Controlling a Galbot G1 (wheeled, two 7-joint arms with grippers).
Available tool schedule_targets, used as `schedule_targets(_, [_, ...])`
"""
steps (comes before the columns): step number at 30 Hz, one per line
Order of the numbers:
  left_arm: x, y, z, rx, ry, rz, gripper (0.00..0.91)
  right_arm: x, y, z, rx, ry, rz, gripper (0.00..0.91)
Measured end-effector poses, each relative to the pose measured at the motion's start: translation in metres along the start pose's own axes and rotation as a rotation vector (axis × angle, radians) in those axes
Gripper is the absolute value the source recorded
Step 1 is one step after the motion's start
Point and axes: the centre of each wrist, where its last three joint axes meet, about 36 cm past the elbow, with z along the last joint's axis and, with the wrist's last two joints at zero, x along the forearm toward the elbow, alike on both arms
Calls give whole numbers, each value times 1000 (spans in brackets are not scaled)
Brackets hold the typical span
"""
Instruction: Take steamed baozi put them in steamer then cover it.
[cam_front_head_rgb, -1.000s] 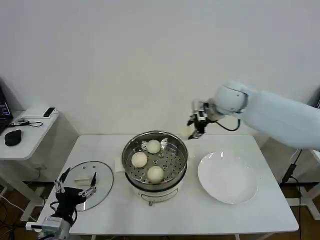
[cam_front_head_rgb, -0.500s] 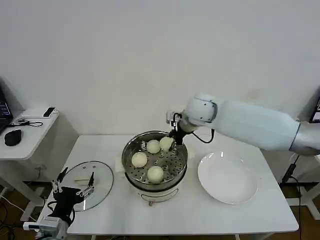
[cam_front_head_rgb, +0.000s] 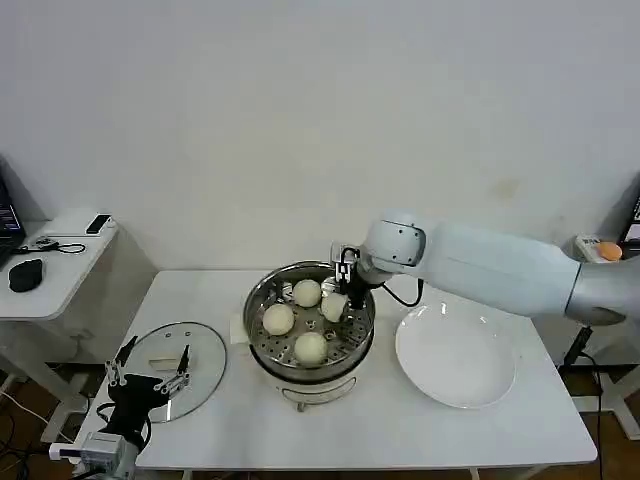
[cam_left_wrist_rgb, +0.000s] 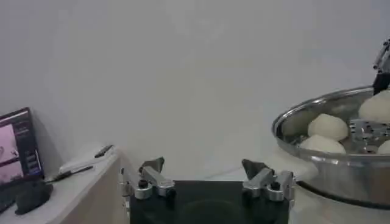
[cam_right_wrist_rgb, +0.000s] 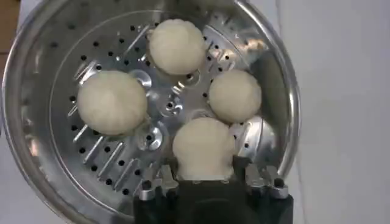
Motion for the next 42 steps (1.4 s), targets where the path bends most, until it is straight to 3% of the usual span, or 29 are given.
schedule_targets(5, [0,0,0,1,1,-1,907,-6,2,-2,-1,2,-7,625])
schedule_targets(7, [1,0,1,2,2,-1,907,-8,4,-2,0,5,-8,746])
schedule_targets(8, [1,0,1,2,3,-1,907,-9,4,-2,0,6,-7,907])
schedule_targets(19, [2,-2,1,8,6,-2,907,5,1,3,-4,-5,35,907])
schedule_targets(25, [1,-1,1,7,2,-3,907,23,1,10,0,-52,85,907])
schedule_targets(35, [-2,-4,4,15,5,0,907,41,27,41,-35,-231,255,907])
schedule_targets(42, [-4,-3,9,15,8,-10,907,29,66,73,-126,-464,427,907])
